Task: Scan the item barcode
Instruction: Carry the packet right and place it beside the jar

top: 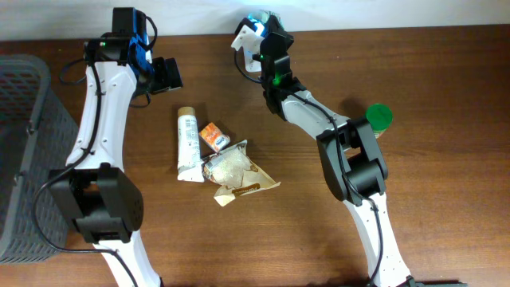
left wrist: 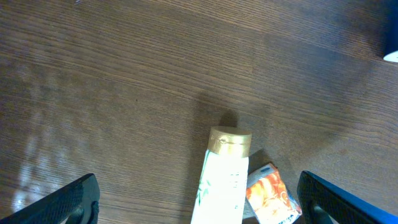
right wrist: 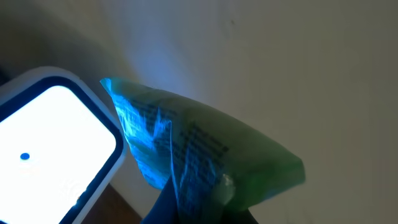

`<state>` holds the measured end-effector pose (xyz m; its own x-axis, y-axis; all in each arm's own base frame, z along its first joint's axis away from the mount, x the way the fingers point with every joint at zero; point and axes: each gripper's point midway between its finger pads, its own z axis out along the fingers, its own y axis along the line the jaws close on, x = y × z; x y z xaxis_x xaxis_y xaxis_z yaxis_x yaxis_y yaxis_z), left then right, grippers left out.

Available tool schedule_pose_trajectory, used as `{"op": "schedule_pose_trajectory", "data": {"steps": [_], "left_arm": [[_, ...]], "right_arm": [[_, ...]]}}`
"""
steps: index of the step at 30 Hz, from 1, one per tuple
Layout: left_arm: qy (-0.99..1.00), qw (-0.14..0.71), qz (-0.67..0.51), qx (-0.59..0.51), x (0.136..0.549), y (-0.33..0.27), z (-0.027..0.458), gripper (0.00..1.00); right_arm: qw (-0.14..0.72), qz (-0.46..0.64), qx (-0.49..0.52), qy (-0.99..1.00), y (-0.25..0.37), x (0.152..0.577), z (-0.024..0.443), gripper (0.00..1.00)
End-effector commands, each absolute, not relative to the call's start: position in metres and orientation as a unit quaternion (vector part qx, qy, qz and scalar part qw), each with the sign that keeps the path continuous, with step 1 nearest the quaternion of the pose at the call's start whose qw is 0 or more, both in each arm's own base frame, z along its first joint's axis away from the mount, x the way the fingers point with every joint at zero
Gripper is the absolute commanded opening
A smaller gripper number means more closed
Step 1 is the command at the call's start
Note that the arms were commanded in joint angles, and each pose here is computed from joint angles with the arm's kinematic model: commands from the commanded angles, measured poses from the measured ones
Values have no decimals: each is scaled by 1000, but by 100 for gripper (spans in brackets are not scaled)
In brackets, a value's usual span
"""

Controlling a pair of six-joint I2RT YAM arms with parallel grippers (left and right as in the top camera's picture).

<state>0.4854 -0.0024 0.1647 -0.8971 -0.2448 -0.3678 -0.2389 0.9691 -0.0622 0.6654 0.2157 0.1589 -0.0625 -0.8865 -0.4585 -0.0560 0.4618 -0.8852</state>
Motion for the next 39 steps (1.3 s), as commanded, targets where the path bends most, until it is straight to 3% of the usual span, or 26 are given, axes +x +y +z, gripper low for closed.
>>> {"op": "schedule_pose_trajectory", "data": {"steps": [1, 7, 9, 12, 16, 18, 20, 25, 32, 33, 34, 36, 39], "left_arm": [[974, 189, -2, -126, 485, 3, 163, 99], [974, 189, -2, -126, 485, 3, 163, 99], [974, 189, -2, -126, 485, 3, 163, 99], [974, 189, -2, -126, 485, 3, 163, 99], [974, 189, -2, -126, 485, 3, 163, 99], [974, 189, -2, -126, 485, 3, 163, 99], [974, 189, -2, -126, 485, 3, 163, 99], [974, 189, -2, -126, 485, 3, 163, 99], [974, 189, -2, -126, 485, 3, 163, 99], [974, 189, -2, -126, 485, 3, 163, 99], [974, 189, -2, -126, 485, 3, 163, 99], [974, 189, -2, -126, 485, 3, 163, 99], [974, 189, -2, -126, 485, 3, 163, 99]], "right_arm": [[609, -349, -324, 634, 212, 657, 228, 4], [641, -206, -193, 714, 187, 602, 340, 4], [614, -133, -154, 762, 181, 572, 348, 4], [500, -78, -89, 858, 153, 514, 318, 4], [311, -43, -72, 947, 135, 453, 238, 4], [179, -60, -42, 981, 111, 417, 176, 4], [114, -79, -16, 990, 88, 398, 140, 4], [62, -109, 94, 988, 25, 379, 93, 4], [57, -151, 186, 969, -52, 375, 87, 4], [58, -150, 194, 968, -57, 375, 87, 9], [56, -145, 196, 968, -58, 375, 86, 25], [52, -107, 172, 978, -47, 378, 89, 43], [65, -9, 117, 991, -7, 394, 123, 56]]}}
